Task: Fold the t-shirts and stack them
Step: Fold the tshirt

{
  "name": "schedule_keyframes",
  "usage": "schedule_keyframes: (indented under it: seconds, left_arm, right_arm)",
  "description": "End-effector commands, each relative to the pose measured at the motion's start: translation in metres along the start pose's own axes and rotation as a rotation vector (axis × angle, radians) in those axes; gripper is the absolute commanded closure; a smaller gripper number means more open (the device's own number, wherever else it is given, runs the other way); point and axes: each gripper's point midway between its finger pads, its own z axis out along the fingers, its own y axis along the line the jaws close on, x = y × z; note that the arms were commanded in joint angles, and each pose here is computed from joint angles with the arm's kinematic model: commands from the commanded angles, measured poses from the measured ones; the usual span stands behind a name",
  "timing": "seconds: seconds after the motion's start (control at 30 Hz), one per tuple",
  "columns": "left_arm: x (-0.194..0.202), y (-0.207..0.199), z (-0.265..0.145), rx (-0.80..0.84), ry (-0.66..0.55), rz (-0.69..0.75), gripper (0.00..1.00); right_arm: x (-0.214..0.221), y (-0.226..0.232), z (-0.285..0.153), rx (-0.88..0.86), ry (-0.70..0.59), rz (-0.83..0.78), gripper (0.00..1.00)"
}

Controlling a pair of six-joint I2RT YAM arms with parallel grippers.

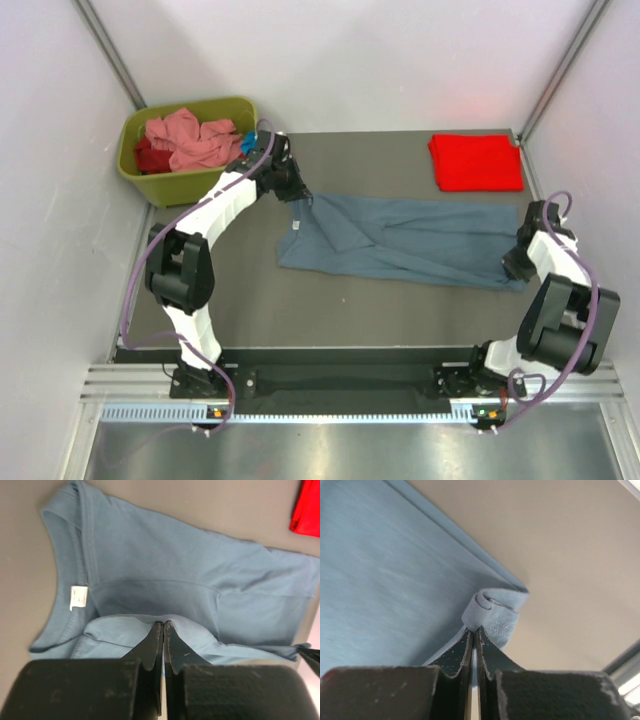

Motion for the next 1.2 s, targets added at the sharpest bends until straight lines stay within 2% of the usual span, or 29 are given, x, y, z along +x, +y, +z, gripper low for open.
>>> schedule_keyframes:
  seconds: [0.0,0.07,0.1,0.13,0.23,0.37,0.53,0.63,0.77,0.87,1.0,1.17]
  left_arm:
    - [-0.016,-0.006,0.001,0.021,-0.041,0.043,1.0]
    - [-0.003,-0.024,0.005,0.141,0.016,0.047,1.0]
    - [0.002,-0.026,0.006,0.149,0.032,0.047,1.0]
    - [0.008,-0.023,0.006,0.133,0.049,0.047,1.0]
    - [0.011,-0.016,0.005,0.106,0.036,0.058,1.0]
    - [0.013,-0.017,0.002,0.114,0.048,0.077,1.0]
    - [0.028,-0.024,0.002,0.154,0.083,0.077,1.0]
    - [0.032,-0.035,0.003,0.218,0.073,0.079,1.0]
    - [0.038,-0.037,0.004,0.242,0.075,0.08,1.0]
    - [0.036,-0.039,0.002,0.238,0.056,0.101,1.0]
    - [0.04,-0.039,0.005,0.247,0.061,0.105,1.0]
    - [0.046,-0.036,0.009,0.257,0.077,0.11,1.0]
  right_arm:
    - [-0.033,0.031,-0.004,-0.069,-0.044,-0.067,0.99]
    - [-0.03,0.036,-0.001,-0.08,-0.006,-0.087,0.88]
    - [-0.033,0.039,-0.003,-0.086,-0.009,-0.086,0.84]
    - [-0.035,0.04,-0.004,-0.092,-0.009,-0.082,0.75]
    - [-0.04,0.044,-0.014,-0.11,-0.017,-0.057,0.63]
    - [-0.042,0.042,-0.025,-0.133,-0.005,-0.015,0.6]
    - [-0.027,0.034,-0.019,-0.166,0.041,0.038,0.58]
    - [-0.018,0.036,-0.013,-0.241,0.134,0.109,0.58]
    - [-0.026,0.013,-0.01,-0.18,0.172,0.186,0.57]
    - [-0.035,0.011,-0.019,-0.185,0.155,0.219,0.56]
    - [-0.027,0.008,-0.024,-0.162,0.21,0.224,0.56]
    - [-0.024,0.004,-0.02,-0.138,0.207,0.224,0.55]
